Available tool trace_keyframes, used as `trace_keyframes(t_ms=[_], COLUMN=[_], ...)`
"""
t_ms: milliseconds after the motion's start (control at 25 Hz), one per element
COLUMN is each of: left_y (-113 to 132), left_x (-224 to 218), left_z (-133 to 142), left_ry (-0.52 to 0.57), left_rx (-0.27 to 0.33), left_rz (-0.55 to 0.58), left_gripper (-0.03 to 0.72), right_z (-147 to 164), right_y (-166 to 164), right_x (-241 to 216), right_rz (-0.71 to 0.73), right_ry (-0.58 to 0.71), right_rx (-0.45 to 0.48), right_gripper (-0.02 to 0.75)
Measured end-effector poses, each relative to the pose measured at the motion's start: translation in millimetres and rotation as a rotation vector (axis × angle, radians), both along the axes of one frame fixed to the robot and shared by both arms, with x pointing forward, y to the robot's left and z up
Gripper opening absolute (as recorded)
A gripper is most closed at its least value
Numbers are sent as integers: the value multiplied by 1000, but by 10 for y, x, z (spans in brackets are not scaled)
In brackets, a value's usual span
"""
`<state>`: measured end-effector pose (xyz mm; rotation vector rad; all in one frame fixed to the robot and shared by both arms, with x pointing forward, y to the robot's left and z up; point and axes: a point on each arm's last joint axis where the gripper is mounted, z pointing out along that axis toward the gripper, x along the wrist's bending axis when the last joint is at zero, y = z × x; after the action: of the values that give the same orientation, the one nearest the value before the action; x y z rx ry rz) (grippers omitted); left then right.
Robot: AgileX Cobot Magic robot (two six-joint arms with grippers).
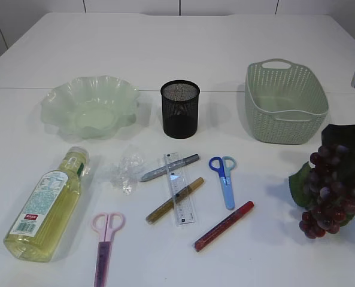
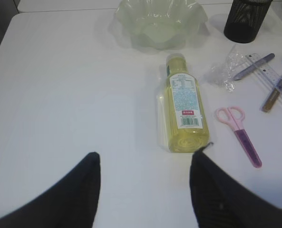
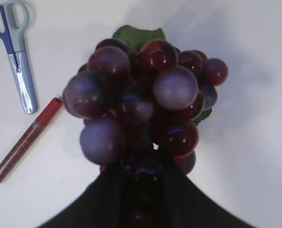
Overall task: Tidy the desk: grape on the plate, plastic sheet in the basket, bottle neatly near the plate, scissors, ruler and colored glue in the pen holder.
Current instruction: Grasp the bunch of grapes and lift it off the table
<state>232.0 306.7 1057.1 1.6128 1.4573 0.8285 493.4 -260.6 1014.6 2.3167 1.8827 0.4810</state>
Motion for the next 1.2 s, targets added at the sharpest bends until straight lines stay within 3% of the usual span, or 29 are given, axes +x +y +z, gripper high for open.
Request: trace_keyframes(t_ms=[640,1000,1200], left_y=[0,-67,-164], left_x=[-1,59,189], left_z=[-2,56,140], left_ry=[2,13,24], left_rx=[0,-35,-44], left_rz=[0,-48,-130], left_gripper=[435,435,435], right_z=[438,734,816], right_y=[-4,156,249], right_x=[-300,-513,-562], right_rz=[173,393,498], right_ry=[-156,-327,-350], right_rx=[-15,115,195], right_gripper=[135,134,134])
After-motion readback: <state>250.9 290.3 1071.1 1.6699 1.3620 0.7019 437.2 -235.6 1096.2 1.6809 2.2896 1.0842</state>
